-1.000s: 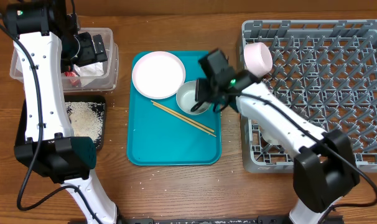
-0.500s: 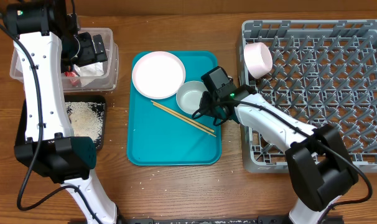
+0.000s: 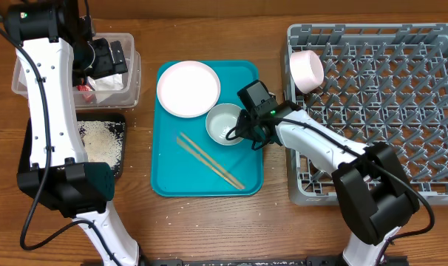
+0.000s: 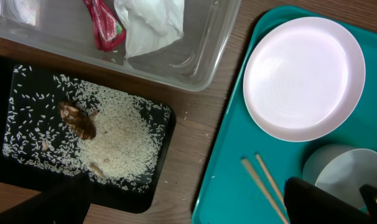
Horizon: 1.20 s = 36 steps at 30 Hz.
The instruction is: Sort waste into correct bins and load items into the dishwasher
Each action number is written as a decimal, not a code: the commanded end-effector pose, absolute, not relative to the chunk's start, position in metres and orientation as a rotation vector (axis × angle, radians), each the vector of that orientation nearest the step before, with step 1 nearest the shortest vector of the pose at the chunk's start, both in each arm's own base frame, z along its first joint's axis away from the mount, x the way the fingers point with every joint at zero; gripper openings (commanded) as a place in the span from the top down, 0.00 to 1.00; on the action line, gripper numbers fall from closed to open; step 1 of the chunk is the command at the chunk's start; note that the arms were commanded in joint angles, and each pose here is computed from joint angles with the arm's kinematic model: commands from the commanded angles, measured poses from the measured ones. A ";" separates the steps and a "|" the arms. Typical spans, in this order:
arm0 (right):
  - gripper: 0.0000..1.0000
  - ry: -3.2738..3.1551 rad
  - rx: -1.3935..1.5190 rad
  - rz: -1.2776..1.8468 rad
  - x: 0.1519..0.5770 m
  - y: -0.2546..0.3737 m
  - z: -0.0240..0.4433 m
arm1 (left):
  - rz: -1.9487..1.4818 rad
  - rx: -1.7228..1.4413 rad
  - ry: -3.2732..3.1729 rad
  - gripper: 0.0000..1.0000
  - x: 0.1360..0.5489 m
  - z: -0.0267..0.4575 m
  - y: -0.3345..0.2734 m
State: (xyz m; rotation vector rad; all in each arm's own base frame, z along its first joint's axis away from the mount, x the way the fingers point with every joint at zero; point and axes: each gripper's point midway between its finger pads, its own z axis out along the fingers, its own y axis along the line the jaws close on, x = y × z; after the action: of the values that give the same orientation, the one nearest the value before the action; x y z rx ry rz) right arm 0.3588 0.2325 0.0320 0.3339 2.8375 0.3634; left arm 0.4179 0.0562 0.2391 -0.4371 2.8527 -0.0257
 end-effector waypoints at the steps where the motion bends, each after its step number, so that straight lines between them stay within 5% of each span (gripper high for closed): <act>1: 0.96 2.731 0.289 0.365 0.381 0.234 0.079 | -0.035 -0.451 2.816 0.00 0.416 0.252 0.055; 9: 0.96 2.348 0.320 -0.047 0.412 0.159 0.248 | -0.035 -0.451 2.816 0.00 0.416 0.252 0.055; 16: 0.96 1.891 0.502 -0.742 0.373 0.039 0.359 | -0.035 -0.451 2.816 0.00 0.416 0.252 0.055; 24: 0.96 1.938 0.413 -1.189 0.371 -0.022 0.332 | -0.035 -0.451 2.816 0.00 0.416 0.252 0.055; 36: 0.96 2.212 0.071 -1.456 0.391 -0.019 0.226 | -0.035 -0.451 2.816 0.00 0.416 0.252 0.055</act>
State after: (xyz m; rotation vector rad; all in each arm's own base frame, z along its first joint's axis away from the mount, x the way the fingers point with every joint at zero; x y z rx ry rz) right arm 0.3924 -0.0197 0.2417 0.1541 2.1878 -1.3835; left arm 0.4179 0.0559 0.2391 -0.4365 2.8528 -0.0263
